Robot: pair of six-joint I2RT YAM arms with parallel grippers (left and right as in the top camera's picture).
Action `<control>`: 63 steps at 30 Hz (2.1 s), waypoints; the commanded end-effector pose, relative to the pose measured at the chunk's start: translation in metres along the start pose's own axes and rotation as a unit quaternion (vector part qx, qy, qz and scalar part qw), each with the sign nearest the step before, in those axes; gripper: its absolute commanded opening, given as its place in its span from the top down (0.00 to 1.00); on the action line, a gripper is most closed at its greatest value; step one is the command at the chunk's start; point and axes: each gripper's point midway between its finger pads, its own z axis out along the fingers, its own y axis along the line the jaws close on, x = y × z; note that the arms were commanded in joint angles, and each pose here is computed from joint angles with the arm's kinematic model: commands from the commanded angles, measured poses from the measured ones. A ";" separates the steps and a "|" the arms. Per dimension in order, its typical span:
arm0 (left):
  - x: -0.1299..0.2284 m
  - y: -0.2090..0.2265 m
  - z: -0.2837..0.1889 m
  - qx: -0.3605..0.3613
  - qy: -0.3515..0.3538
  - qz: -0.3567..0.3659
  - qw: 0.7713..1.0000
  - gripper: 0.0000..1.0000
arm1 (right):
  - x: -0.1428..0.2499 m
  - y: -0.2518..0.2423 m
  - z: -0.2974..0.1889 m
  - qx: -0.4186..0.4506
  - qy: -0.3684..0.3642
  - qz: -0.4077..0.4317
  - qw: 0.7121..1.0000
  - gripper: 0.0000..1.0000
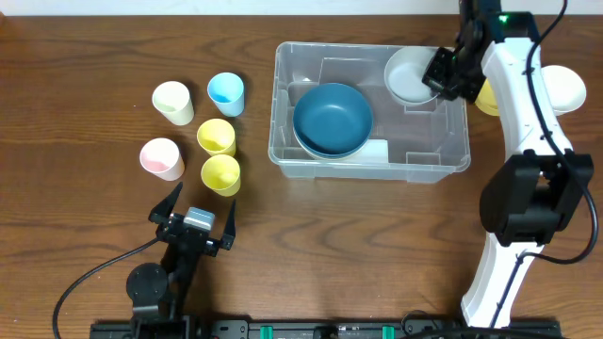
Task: Pack container
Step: 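Carry the grey bowl into the bin's right side and lower it, then open the right gripper and move it toward the yellow bowl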
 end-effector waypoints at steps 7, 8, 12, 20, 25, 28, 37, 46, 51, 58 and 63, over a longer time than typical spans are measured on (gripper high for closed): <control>0.016 -0.004 0.001 0.006 0.021 0.000 1.000 0.02 | 0.017 -0.011 0.048 0.005 0.036 0.018 0.999 0.98; 0.016 -0.004 0.001 0.006 0.021 0.001 1.000 0.02 | 0.018 -0.012 0.053 0.005 0.038 0.018 0.999 0.98; 0.016 -0.004 0.001 0.006 0.021 0.000 1.000 0.02 | 0.020 -0.014 0.061 0.003 0.038 0.018 0.999 0.98; 0.016 -0.004 0.001 0.006 0.021 0.000 1.000 0.02 | 0.021 -0.006 0.063 -0.008 0.038 0.012 0.999 0.89; 0.016 -0.004 0.001 0.006 0.021 0.000 1.000 0.02 | 0.022 -0.002 0.063 -0.010 0.036 0.007 0.999 0.82; 0.016 -0.004 0.001 0.006 0.021 0.000 1.000 0.02 | 0.022 -0.002 0.063 -0.011 0.036 0.007 0.999 0.79; 0.016 -0.004 0.001 0.006 0.021 0.000 1.000 0.02 | 0.008 0.042 0.024 -0.116 0.030 -0.025 0.993 0.70; 0.016 -0.004 0.001 0.006 0.021 0.000 1.000 0.02 | -0.050 0.064 -0.129 -0.196 -0.107 -0.040 0.974 0.19; 0.016 -0.004 0.001 0.006 0.021 0.000 1.000 0.02 | -0.078 -0.012 -0.173 -0.107 -0.173 0.034 0.978 0.11; 0.016 -0.004 0.001 0.006 0.021 0.000 1.000 0.02 | -0.079 -0.126 -0.147 0.048 -0.135 0.106 0.984 0.04; 0.016 -0.004 0.001 0.006 0.021 0.000 1.000 0.02 | -0.082 -0.159 -0.103 0.068 -0.101 0.135 0.983 0.04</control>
